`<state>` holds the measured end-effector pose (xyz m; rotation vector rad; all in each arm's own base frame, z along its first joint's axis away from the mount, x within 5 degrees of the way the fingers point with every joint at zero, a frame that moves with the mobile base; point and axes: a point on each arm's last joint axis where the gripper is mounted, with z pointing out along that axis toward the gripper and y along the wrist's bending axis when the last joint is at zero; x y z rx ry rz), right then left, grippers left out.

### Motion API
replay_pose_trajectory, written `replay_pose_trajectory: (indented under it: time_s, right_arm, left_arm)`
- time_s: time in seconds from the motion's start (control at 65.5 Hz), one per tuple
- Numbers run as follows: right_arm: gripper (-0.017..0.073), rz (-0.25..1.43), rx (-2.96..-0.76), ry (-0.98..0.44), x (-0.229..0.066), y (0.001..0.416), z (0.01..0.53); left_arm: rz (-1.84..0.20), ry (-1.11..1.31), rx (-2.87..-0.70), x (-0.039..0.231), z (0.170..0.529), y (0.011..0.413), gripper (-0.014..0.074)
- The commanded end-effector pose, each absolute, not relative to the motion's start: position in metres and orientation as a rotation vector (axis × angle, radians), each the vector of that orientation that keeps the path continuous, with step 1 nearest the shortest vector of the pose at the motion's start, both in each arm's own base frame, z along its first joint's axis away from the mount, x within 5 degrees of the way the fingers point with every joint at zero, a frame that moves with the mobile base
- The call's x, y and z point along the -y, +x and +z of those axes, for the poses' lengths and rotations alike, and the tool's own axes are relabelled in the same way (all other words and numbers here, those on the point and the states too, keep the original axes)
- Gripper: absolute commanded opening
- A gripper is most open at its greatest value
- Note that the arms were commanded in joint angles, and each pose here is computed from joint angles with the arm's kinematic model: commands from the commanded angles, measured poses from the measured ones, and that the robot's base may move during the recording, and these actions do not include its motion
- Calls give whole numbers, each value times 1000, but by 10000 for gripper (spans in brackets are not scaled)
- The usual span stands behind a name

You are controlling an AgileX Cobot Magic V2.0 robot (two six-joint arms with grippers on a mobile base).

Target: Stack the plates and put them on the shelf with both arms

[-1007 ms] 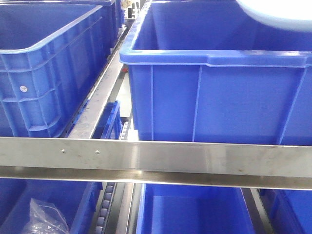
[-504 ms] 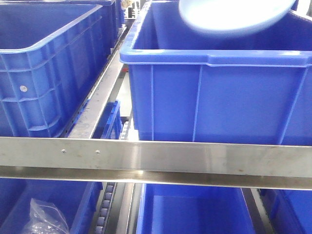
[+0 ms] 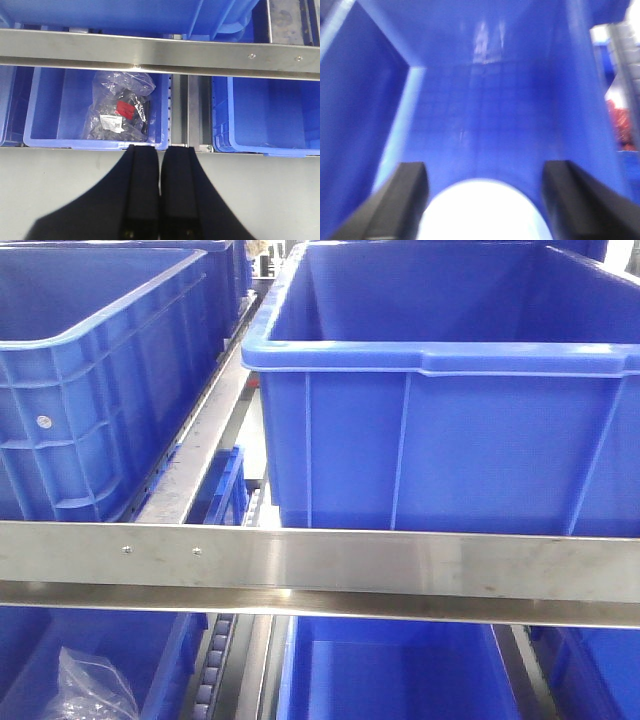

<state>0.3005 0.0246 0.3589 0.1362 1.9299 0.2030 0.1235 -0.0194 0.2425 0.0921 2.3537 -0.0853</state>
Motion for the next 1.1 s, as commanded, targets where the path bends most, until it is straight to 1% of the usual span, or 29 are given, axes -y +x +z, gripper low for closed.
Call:
replay_pose_trajectory:
  time_s: [0.0,0.031,0.076,0.092,0.107,0.122,0.153,0.198,0.29,0.427,0.671,1.084]
  right_arm:
    - [445,215,-1779,123,-21,266,385]
    - [355,215,-1779,123,-20,253,381]
    - [244,214,-1789,124,-19,234,371]
    - [162,215,-1778,123,-18,226,371]
    - [141,214,-1788,124,-18,221,365]
    - [79,214,-1789,124,-17,215,362]
    - [28,215,-1775,123,-16,202,360]
    - [76,216,-1763,122,-15,185,351]
    - [46,217,-1754,121,-13,160,330]
    - [48,220,-1725,119,-11,137,308]
    - [48,215,-1776,123,-11,132,288]
    - [48,214,-1783,123,-11,132,287]
  left_arm:
    - [-107,99,-2267,22,255,128,82]
    - [-107,99,-2267,22,255,128,82]
    - [-107,99,-2267,22,255,128,82]
    - [-107,99,-2267,22,255,128,82]
    - [-107,99,-2267,22,255,128,82]
    - [-107,99,-2267,22,255,128,82]
    - [-107,99,-2267,22,255,128,82]
    - [-107,99,-2267,22,255,128,82]
    - [-107,99,-2267,22,255,128,82]
    - [-107,99,-2267,22,255,128,82]
    - [-107,99,-2267,22,255,128,82]
    - [-107,99,-2267,22,255,128,82]
